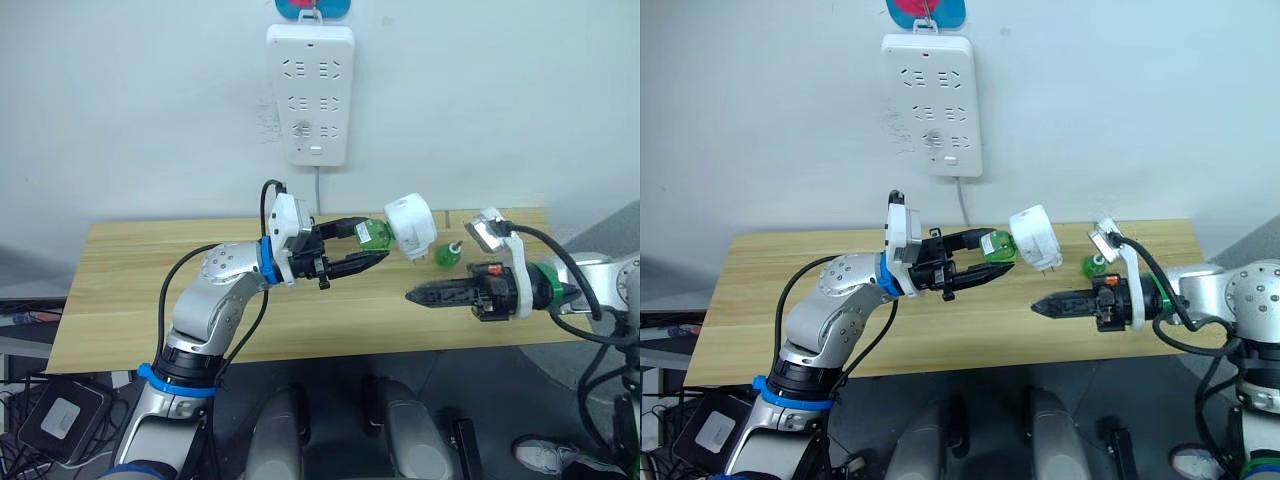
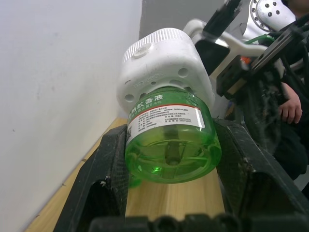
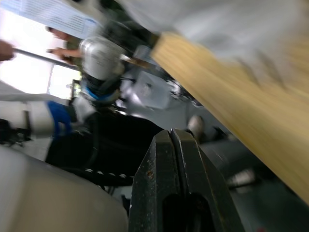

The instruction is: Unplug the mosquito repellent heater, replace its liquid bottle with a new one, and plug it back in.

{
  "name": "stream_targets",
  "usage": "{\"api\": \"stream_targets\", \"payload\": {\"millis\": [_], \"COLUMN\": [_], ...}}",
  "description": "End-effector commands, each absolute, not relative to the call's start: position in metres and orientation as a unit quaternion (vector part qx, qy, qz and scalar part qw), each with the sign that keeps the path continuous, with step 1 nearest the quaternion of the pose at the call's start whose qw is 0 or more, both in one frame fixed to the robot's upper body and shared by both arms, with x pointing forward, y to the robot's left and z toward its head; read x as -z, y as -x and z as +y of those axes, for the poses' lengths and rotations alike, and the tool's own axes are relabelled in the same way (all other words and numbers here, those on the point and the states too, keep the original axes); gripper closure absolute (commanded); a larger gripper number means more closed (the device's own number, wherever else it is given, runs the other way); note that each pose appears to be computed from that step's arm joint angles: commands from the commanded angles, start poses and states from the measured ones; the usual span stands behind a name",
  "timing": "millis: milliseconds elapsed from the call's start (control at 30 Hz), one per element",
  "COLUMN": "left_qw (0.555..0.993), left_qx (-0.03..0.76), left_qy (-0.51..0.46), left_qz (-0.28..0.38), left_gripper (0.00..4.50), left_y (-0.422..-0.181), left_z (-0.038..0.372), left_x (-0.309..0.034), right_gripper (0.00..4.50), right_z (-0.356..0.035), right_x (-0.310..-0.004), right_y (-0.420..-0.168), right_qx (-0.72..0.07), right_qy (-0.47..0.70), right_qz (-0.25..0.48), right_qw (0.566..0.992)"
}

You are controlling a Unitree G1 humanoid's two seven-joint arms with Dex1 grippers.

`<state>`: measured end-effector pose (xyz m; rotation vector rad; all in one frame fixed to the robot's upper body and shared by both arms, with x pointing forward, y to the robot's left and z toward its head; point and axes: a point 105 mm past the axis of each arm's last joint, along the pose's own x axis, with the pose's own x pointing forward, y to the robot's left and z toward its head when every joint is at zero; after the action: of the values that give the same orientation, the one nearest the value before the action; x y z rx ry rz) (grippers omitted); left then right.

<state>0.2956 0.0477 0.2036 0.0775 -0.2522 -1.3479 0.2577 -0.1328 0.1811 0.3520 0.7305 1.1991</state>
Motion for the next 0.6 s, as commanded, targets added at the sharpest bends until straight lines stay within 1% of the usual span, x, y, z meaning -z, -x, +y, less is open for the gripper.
{"api": "stream_targets", "payload": {"millis": [33,133,267,400,500,600], "left_qw": [0.749,0.734,0.726,0.735,0.745,0.750], "left_qx": [0.645,0.664,0.675,0.666,0.653,0.648], "left_qy": [-0.039,-0.035,-0.029,-0.036,-0.043,-0.046], "left_qz": [-0.148,-0.139,-0.130,-0.125,-0.125,-0.126], "left_gripper": [2.25,2.25,2.25,2.25,2.25,2.25], "left_y": [-0.282,-0.273,-0.266,-0.270,-0.274,-0.277], "left_z": [0.044,0.041,0.040,0.042,0.044,0.044], "left_x": [-0.220,-0.218,-0.218,-0.214,-0.212,-0.212], "right_gripper": [4.47,4.47,4.47,4.47,4.47,4.47], "right_z": [-0.143,-0.140,-0.129,-0.122,-0.120,-0.117], "right_x": [-0.178,-0.182,-0.192,-0.203,-0.210,-0.211], "right_y": [-0.282,-0.300,-0.305,-0.291,-0.264,-0.248], "right_qx": [-0.512,-0.504,-0.524,-0.566,-0.613,-0.637], "right_qy": [-0.144,-0.150,-0.162,-0.187,-0.196,-0.195], "right_qz": [0.305,0.277,0.262,0.266,0.290,0.305], "right_qw": [0.790,0.804,0.794,0.758,0.708,0.681]}}
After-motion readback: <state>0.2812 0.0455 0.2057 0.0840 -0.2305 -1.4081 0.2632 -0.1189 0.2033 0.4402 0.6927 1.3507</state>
